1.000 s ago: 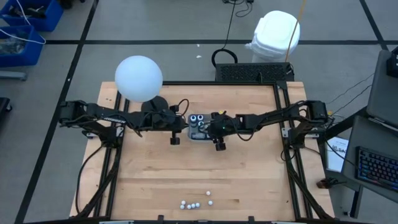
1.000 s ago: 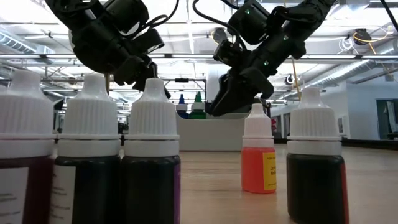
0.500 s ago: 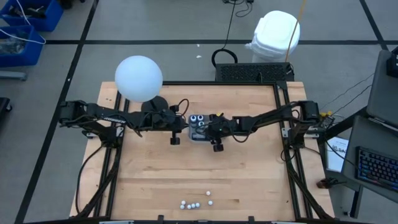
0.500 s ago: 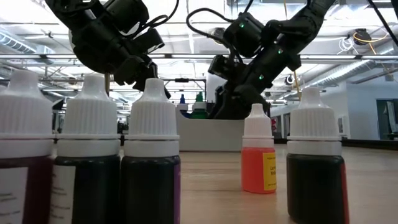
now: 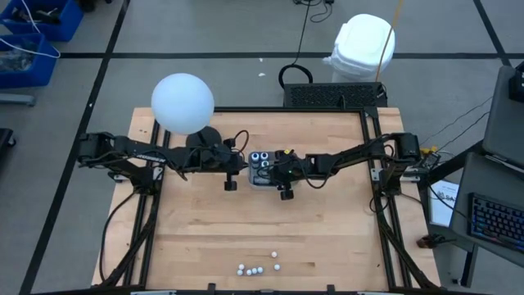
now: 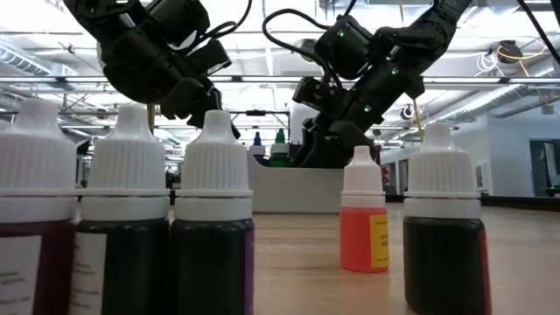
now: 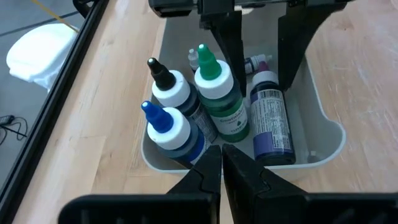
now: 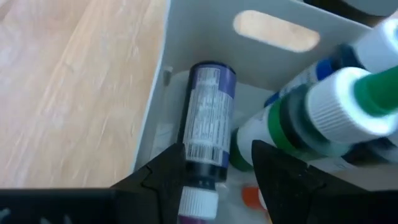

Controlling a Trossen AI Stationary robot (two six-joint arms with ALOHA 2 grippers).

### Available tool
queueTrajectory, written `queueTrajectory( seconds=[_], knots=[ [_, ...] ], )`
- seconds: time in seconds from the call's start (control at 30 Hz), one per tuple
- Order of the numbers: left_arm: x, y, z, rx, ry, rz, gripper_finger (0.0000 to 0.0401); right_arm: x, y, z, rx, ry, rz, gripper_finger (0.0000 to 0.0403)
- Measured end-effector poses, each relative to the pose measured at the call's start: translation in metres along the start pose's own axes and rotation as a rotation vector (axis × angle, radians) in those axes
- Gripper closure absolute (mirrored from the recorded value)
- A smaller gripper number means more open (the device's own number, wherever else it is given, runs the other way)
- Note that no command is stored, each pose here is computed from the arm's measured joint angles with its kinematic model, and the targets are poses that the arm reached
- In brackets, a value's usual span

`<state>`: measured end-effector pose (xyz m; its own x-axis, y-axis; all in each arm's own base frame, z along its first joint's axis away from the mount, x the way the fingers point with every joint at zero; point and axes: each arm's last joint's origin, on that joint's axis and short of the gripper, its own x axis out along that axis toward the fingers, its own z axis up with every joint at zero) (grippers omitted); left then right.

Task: Pick & Place food coloring
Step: Put the small red food coloring bottle into the gray bin

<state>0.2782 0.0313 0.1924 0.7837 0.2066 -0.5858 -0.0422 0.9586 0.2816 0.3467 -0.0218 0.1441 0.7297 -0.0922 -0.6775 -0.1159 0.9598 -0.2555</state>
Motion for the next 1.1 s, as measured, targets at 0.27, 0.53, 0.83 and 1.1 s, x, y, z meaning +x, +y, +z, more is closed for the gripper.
queueTrajectory(
  seconds=[0.27, 0.53, 0.83, 1.1],
  knots=[
    [0.000, 0.000, 0.001, 0.002, -0.007, 0.003, 0.0377, -0.038, -0.005, 0.024, -0.022, -0.103, -0.028, 0.0232],
    [0.000, 0.000, 0.004, -0.035, -0.044, 0.009, 0.0377, -0.086, -0.009, 0.033, -0.027, -0.115, -0.025, 0.0232],
    [-0.006, -0.023, 0.023, 0.017, -0.191, -0.036, 0.0377, -0.117, 0.036, 0.042, 0.028, -0.144, 0.100, 0.0232],
    [-0.018, -0.055, 0.041, -0.024, -0.348, -0.082, 0.0377, -0.099, 0.119, 0.049, 0.061, -0.175, 0.216, 0.0232]
  ],
)
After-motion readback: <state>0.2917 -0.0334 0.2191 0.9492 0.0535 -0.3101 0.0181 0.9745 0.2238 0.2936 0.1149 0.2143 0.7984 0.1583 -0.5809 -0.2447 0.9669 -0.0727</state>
